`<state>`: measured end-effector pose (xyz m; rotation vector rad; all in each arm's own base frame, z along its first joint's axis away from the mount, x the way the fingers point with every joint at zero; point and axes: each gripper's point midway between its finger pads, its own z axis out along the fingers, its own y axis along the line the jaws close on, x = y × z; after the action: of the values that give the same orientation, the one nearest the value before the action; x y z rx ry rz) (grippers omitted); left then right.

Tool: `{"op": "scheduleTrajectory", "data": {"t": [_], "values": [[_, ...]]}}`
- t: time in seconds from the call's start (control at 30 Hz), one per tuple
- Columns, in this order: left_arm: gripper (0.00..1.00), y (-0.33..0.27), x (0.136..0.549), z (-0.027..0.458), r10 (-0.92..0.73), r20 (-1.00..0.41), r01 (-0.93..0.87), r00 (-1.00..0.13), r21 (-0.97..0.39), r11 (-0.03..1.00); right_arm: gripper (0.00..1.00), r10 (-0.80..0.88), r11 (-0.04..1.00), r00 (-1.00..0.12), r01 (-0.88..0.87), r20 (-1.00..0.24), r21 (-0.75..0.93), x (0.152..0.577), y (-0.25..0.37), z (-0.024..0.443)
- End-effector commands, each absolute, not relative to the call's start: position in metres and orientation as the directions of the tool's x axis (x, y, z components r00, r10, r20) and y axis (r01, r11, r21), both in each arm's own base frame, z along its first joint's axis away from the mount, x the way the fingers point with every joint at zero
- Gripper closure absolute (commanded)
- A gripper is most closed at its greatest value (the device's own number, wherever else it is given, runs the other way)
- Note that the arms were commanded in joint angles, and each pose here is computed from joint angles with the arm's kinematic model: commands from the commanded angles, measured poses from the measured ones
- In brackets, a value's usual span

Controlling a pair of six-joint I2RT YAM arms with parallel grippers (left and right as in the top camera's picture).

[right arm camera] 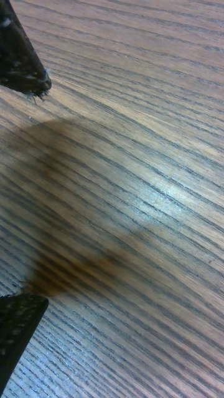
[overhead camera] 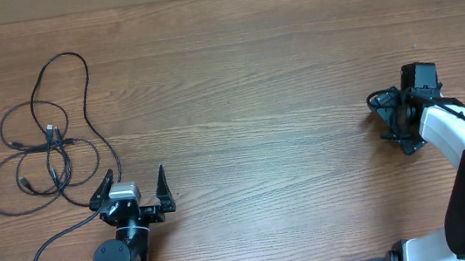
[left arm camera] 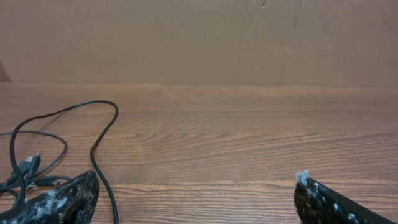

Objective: Untangle cables

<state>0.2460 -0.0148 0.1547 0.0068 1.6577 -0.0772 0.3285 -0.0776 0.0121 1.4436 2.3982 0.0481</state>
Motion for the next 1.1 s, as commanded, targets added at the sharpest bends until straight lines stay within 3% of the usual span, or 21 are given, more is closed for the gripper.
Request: {"op": "scheduleTrajectory", "data": {"t": [0.0, 1.07], "values": [[0.00, -0.0178, 0.2454, 0.1561, -0.023, -0.997, 0.067, -0.079, -0.028, 0.997, 0.00, 0.859, 0.488, -0.424, 0.847, -0.287, 0.209, 0.3296, -0.0796, 0.0173], [0.00, -0.0177, 0.2454, 0.1560, -0.023, -0.997, 0.067, -0.079, -0.028, 0.997, 0.00, 0.858, 0.489, -0.420, 0.844, -0.295, 0.220, 0.3309, -0.0798, 0.0221]]}}
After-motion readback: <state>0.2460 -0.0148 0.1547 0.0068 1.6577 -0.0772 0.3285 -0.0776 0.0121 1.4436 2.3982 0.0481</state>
